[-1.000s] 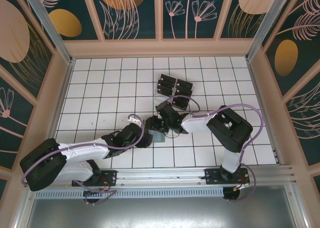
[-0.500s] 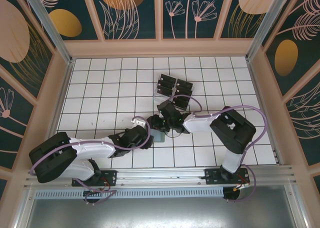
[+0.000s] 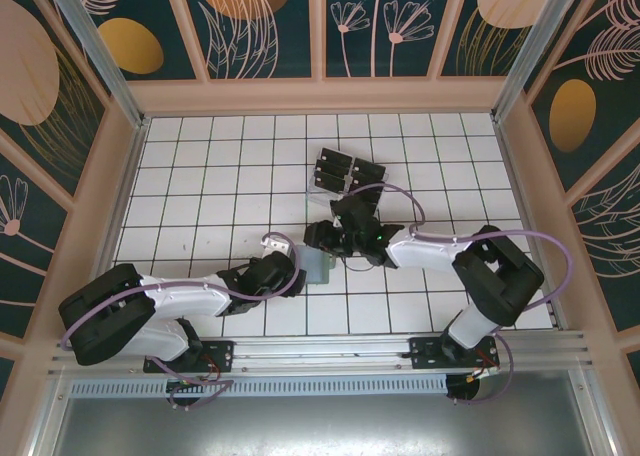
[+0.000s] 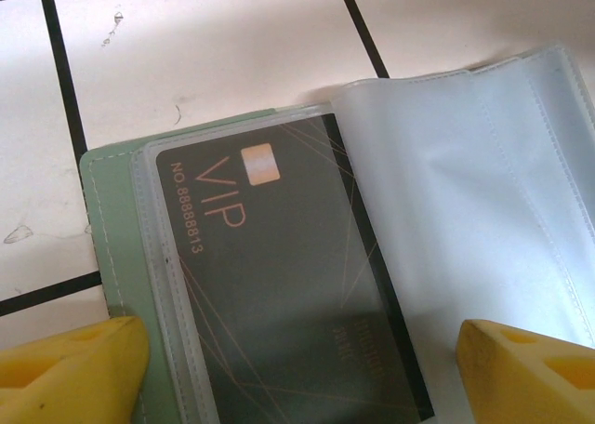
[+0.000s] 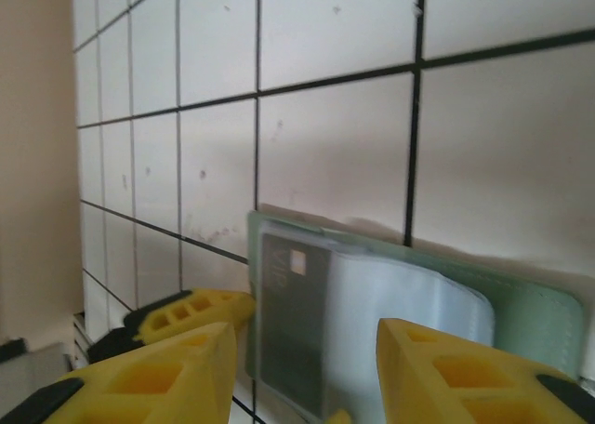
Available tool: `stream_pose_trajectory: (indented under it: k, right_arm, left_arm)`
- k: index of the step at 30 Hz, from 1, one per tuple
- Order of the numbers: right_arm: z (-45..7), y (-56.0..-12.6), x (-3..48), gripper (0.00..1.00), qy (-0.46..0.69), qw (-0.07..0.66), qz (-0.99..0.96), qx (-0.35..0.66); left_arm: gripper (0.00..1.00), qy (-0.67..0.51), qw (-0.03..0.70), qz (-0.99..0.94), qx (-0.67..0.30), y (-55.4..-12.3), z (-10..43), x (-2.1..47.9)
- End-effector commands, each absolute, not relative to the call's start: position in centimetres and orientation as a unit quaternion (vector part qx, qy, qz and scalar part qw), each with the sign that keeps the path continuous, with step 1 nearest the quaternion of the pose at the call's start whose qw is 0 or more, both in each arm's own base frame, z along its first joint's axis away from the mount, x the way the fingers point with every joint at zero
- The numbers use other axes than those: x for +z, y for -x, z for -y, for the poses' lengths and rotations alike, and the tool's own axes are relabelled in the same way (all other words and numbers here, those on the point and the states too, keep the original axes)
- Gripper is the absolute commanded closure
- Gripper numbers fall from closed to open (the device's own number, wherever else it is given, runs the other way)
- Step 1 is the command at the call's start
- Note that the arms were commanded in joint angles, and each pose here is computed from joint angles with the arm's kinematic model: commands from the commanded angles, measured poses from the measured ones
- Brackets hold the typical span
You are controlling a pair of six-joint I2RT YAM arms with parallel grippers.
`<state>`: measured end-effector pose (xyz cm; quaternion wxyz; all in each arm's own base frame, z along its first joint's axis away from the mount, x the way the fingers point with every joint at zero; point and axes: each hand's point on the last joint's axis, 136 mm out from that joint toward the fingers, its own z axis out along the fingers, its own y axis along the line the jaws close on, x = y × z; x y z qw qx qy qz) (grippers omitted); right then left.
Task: Put the credit cards into the card holder
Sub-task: Flip over the card slot on the card holder.
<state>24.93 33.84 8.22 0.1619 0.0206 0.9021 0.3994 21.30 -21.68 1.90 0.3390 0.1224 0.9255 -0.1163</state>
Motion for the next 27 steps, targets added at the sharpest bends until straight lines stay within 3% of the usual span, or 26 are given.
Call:
stream_pose_trajectory:
  k: [1, 27]
  right_arm:
    - [-33.8, -24.0, 6.9, 0.56, -0.024, 0.147, -0.91, 0.387]
    - [-33.9, -22.9, 2.3, 0.56, -0.024, 0.11, -0.925, 0.362]
  left_arm:
    - [0.14, -0.121, 0.323, -0.933, -0.103, -20.6, 20.8, 0.5]
    - [0.15, -0.116, 0.322, -0.934, -0.105, -20.4, 20.5, 0.3]
